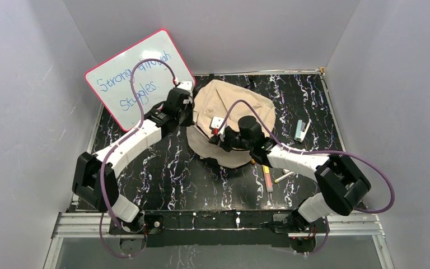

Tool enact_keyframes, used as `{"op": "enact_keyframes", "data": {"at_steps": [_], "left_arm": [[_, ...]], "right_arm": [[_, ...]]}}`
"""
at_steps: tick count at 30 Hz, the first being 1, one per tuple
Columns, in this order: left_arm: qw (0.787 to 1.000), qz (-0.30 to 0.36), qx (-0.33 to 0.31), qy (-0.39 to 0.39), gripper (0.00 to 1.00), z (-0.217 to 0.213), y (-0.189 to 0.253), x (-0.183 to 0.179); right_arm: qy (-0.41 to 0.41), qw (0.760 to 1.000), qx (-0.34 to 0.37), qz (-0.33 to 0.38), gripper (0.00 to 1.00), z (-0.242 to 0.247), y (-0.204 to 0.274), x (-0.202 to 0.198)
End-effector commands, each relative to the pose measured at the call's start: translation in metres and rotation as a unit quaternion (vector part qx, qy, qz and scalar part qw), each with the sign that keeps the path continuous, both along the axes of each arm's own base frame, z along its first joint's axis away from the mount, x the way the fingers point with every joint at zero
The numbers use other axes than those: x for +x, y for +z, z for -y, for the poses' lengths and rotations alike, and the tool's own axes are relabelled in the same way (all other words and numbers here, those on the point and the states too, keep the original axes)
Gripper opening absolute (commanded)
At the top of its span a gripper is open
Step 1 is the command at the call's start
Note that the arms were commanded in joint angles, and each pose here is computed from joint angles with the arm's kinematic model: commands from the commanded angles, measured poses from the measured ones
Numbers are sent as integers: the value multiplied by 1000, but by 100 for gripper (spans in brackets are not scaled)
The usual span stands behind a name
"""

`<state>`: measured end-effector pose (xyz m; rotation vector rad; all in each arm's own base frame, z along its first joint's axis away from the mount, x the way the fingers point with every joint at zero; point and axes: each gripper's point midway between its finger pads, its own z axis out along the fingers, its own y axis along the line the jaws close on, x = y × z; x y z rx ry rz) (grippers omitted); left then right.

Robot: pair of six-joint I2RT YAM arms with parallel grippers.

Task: Pack the student bag
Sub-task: Zip the student bag at the center of the board.

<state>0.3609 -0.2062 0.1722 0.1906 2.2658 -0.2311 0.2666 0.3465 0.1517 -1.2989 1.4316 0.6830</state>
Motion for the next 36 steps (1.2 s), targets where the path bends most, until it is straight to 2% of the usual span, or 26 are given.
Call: {"op": "enact_keyframes", "data": {"at_steps": [1,12,20,25,29,35,36], "left_arm": [[999,35,7,31,0,-24,20,37],[997,27,50,49,0,-44,2,81],[996,-12,74,38,0,-42,-39,104],[994,-24,89,52,0,-55,-53,110],[993,-21,91,67,0,-69,-45,108],[995,14,76,68,0,-73,-10,99],[995,19,70,64,0,-72,-4,96]], "right_arm": [[50,998,21,19,0,-5,20,-22],[115,993,1,35,0,-1,16,-47],[176,983,2,47,0,-4,14,-68],[181,981,-1,64,0,-2,15,-71],[179,981,2,68,0,-1,17,-71],[174,982,6,69,0,-2,19,-69],[170,983,8,69,5,-3,21,-68]]}}
